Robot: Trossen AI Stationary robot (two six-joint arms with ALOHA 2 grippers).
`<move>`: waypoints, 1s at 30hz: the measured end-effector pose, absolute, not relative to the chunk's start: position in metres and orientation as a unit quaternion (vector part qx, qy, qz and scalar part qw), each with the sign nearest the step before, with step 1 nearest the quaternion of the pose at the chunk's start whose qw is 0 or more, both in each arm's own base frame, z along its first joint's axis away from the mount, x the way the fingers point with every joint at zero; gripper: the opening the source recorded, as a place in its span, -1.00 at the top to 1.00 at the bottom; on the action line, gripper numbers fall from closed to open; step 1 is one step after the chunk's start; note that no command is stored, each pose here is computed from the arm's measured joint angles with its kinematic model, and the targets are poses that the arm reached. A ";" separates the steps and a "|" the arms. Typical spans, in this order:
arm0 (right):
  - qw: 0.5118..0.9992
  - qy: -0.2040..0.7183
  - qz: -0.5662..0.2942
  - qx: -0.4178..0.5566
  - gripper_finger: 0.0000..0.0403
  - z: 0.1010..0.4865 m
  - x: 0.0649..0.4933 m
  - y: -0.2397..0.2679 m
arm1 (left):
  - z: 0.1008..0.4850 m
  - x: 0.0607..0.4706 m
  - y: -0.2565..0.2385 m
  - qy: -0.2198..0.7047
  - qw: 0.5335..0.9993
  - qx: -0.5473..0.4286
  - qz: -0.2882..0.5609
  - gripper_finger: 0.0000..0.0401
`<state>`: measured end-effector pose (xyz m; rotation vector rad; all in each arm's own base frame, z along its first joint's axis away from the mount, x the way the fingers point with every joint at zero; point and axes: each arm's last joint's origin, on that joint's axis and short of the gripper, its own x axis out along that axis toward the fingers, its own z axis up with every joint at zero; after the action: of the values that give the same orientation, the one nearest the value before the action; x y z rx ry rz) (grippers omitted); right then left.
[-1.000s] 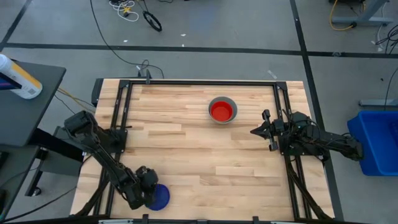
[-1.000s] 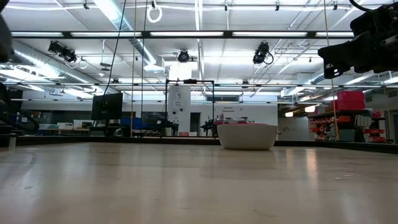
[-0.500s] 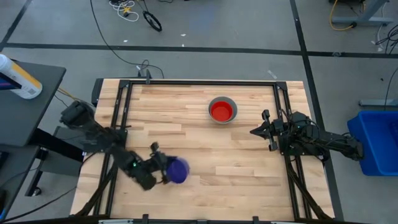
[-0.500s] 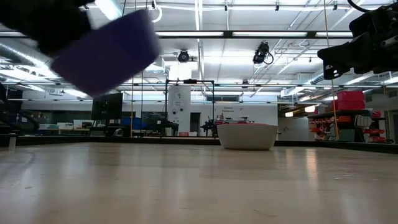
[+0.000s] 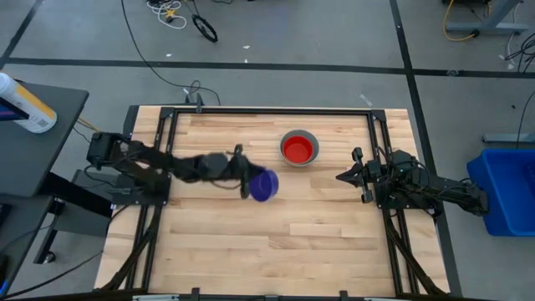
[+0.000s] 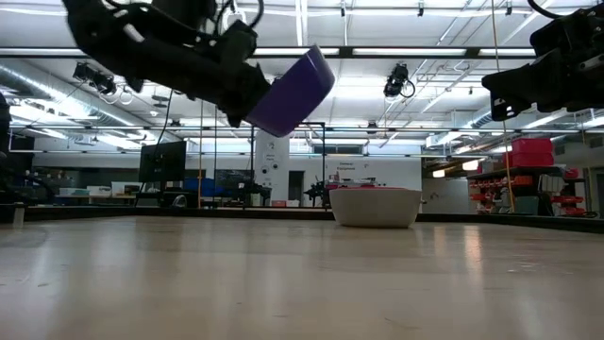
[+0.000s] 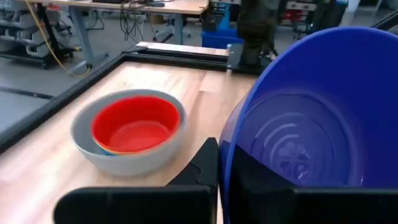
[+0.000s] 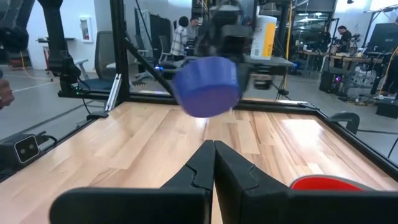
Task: Nest bowls inside each other
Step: Stack the dark blue bowl on the red bowl
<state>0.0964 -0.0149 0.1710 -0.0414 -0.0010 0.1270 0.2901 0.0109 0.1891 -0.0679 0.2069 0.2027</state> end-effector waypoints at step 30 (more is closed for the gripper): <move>0.998 0.006 0.062 -0.019 0.94 0.170 0.097 -0.015 | 0.203 0.440 0.195 0.304 0.947 0.003 0.101 0.97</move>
<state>0.0973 -0.0152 0.1700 -0.0371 0.0118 0.1250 0.4399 0.1948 0.2034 0.0051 0.6196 0.2048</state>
